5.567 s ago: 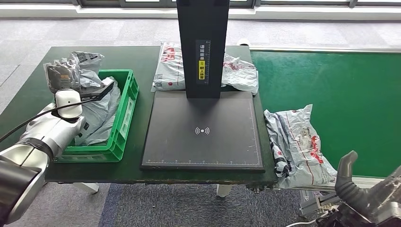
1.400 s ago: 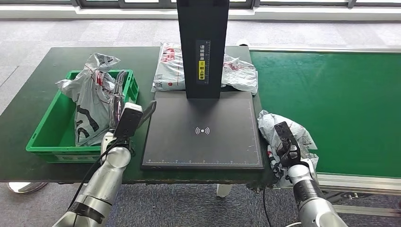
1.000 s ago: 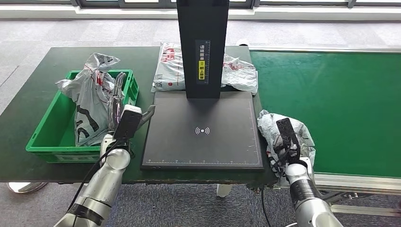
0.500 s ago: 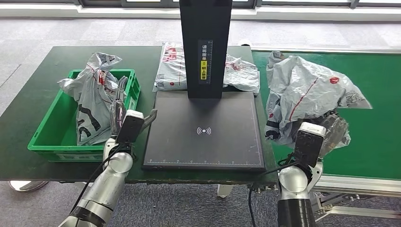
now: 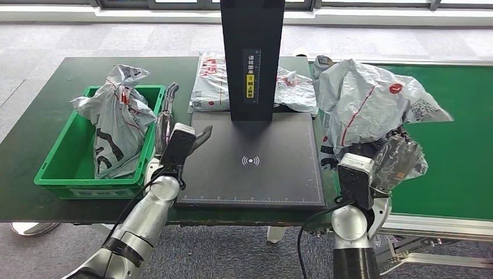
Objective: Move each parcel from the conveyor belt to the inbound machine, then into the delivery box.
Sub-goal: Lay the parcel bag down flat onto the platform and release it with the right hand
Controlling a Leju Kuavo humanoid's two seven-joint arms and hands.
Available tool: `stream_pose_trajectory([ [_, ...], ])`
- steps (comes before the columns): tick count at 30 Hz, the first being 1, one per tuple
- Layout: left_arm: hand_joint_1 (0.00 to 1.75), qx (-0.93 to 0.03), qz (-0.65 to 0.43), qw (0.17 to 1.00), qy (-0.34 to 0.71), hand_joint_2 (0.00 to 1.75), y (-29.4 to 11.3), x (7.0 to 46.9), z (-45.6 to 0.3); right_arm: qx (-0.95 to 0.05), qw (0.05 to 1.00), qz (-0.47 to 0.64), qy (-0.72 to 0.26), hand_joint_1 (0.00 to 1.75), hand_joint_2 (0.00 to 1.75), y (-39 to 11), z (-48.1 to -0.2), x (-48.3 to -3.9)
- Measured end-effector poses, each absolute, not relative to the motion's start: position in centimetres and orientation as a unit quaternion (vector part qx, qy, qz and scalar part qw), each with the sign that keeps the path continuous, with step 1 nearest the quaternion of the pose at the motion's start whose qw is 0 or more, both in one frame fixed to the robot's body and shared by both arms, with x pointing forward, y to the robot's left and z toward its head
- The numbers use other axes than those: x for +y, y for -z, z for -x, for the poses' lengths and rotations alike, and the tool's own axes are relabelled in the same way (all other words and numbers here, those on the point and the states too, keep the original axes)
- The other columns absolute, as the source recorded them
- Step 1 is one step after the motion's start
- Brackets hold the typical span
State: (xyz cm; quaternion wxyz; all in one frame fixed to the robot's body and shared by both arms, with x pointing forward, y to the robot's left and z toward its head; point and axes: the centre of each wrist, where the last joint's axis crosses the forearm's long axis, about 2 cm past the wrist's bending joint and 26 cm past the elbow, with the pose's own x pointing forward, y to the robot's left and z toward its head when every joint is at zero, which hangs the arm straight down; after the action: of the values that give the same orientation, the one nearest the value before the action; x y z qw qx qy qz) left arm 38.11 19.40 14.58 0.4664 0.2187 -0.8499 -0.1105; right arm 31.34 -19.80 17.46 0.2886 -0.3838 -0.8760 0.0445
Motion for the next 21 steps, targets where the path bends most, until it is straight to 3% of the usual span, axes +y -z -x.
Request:
stream_pose_trajectory([
  [11, 0.0, -0.85, -0.213, 0.469, 0.114, 1.75, -14.6, 18.8, -38.2, -0.86, 0.317, 0.392, -0.082, 1.75, 1.75, -17.2, -31.5, -18.7],
  [21, 0.0, -0.859, -0.19, 0.462, 0.112, 1.75, -16.3, 16.4, -38.6, -0.811, 0.436, 0.364, -0.139, 1.75, 1.75, -14.3, -33.4, -15.5],
])
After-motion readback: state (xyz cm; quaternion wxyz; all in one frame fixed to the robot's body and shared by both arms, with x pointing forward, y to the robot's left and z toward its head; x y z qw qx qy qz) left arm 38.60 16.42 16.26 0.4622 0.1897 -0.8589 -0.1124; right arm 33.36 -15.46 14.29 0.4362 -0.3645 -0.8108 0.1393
